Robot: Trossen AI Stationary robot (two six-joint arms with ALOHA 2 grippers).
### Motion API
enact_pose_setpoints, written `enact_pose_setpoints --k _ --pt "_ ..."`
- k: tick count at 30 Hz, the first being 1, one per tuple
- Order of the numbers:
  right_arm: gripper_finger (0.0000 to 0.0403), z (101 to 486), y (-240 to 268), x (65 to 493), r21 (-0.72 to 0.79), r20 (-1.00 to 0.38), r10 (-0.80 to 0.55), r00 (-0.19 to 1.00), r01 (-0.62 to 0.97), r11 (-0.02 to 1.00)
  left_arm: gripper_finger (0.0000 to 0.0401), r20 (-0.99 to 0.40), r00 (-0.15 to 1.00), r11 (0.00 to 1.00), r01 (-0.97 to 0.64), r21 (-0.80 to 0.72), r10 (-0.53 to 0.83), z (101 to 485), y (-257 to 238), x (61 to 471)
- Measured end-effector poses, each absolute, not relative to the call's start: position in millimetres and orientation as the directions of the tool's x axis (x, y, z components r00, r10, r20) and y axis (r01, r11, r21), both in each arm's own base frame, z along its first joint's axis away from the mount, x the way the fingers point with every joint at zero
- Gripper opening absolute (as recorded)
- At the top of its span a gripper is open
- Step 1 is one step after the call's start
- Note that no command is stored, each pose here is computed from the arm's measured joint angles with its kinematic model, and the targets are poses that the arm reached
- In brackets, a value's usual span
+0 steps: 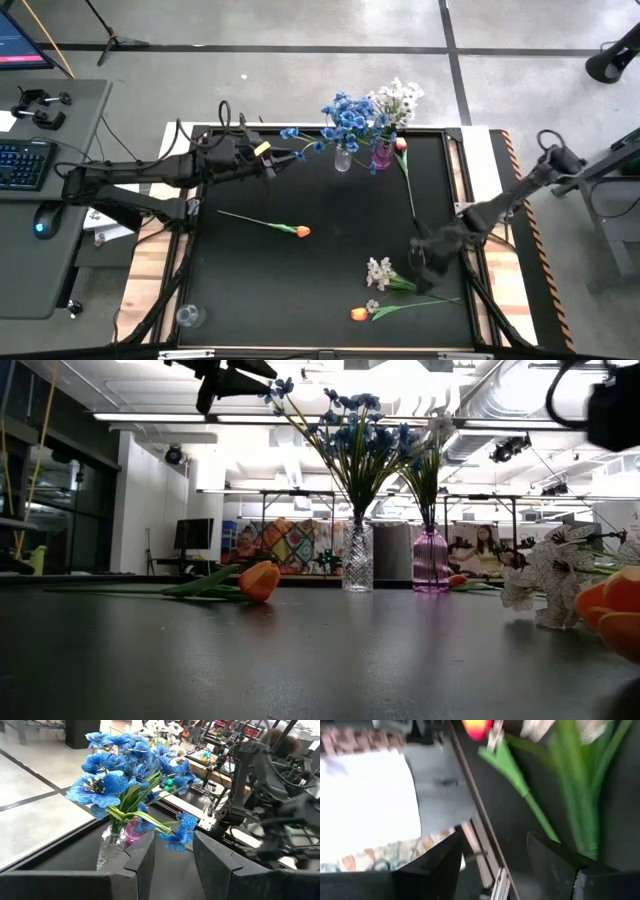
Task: Sort flowers into vase by color
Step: Put the white flowers into the purple vase
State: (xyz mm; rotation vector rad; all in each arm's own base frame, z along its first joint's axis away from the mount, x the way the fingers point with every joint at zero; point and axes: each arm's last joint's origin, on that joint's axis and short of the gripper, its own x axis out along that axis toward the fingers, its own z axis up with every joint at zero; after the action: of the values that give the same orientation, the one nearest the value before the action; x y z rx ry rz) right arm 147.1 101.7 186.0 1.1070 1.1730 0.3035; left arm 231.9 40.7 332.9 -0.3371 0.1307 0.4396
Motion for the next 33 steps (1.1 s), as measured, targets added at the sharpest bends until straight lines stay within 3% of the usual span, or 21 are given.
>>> enact_pose_setpoints --k 4,10,18,33 --pt "0.0202 178 123 153 0.789 -0.610 0.715 0.341 0.338 0.512 0.0119 -0.196 0.893 0.852 -0.447 -0.274 0.406 333 43 231" --pt "0.0178 184 138 168 0.662 -0.749 0.622 0.230 0.312 0.682 0.0119 -0.196 0.887 0.846 -0.459 -0.273 0.418 333 47 231" --pt "0.0161 209 149 169 0.303 -0.950 0.258 0.177 0.317 0.899 0.0119 -0.196 0.885 0.844 -0.462 -0.273 0.421 333 48 231" --pt "0.0163 164 173 167 0.236 -0.972 0.212 0.104 0.380 0.894 0.0119 -0.198 0.898 0.856 -0.436 -0.280 0.392 333 47 231"
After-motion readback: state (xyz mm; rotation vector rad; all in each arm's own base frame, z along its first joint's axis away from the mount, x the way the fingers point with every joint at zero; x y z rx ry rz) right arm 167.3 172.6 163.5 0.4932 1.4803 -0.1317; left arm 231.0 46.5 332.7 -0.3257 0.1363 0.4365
